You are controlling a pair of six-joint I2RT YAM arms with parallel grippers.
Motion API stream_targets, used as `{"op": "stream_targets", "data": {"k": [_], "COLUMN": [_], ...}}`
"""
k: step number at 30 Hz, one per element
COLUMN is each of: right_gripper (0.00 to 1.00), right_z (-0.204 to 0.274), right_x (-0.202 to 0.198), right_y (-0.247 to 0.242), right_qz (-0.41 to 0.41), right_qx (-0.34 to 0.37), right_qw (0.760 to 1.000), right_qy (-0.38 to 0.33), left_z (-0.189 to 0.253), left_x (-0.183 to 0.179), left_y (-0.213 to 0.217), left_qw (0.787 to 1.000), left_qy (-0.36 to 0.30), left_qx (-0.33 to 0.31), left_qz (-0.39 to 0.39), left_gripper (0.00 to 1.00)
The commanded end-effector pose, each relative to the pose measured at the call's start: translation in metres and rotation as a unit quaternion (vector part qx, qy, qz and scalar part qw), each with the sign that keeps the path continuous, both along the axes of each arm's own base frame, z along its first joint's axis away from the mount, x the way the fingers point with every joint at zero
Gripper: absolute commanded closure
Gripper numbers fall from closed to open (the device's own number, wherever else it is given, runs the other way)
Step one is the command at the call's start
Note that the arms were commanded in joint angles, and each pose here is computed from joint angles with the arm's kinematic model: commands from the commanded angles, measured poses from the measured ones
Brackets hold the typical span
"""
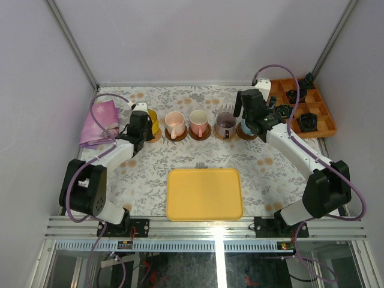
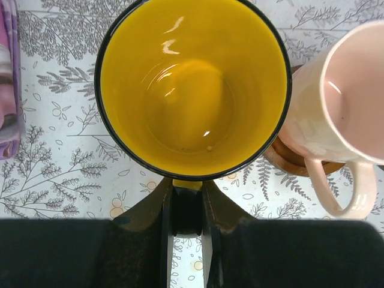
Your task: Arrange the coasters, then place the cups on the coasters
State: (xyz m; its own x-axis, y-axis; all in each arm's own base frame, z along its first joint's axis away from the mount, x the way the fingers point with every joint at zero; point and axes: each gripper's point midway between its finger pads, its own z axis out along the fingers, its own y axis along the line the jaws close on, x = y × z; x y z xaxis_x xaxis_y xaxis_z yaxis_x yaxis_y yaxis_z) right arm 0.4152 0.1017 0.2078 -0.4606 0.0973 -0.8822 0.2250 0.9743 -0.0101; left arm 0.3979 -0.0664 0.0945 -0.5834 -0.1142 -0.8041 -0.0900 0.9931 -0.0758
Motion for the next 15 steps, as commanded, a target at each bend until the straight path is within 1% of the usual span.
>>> {"op": "stream_targets", "data": {"k": [1, 15], "right_gripper": [0.0, 0.0], "right_z": [0.019, 0.013], "right_x": [0.007, 0.011], "right_y": [0.004, 0.011], "right_qz": [-0.003, 0.001], "right_qx": [0.029, 0.039], "right_qw": [0.999, 0.999], "right_qy": [-0.027, -0.018], "left_z": [0.019, 0.007], "left_x": [0.019, 0.023], "left_y": [-0.002, -0.002], "left_qw": [0.998, 0.999], "left_qy": [-0.056, -0.045], "left_qx": [-0.005, 0.001], "left_qz": [-0.003, -0.005], "left_gripper": [1.0, 1.0]}}
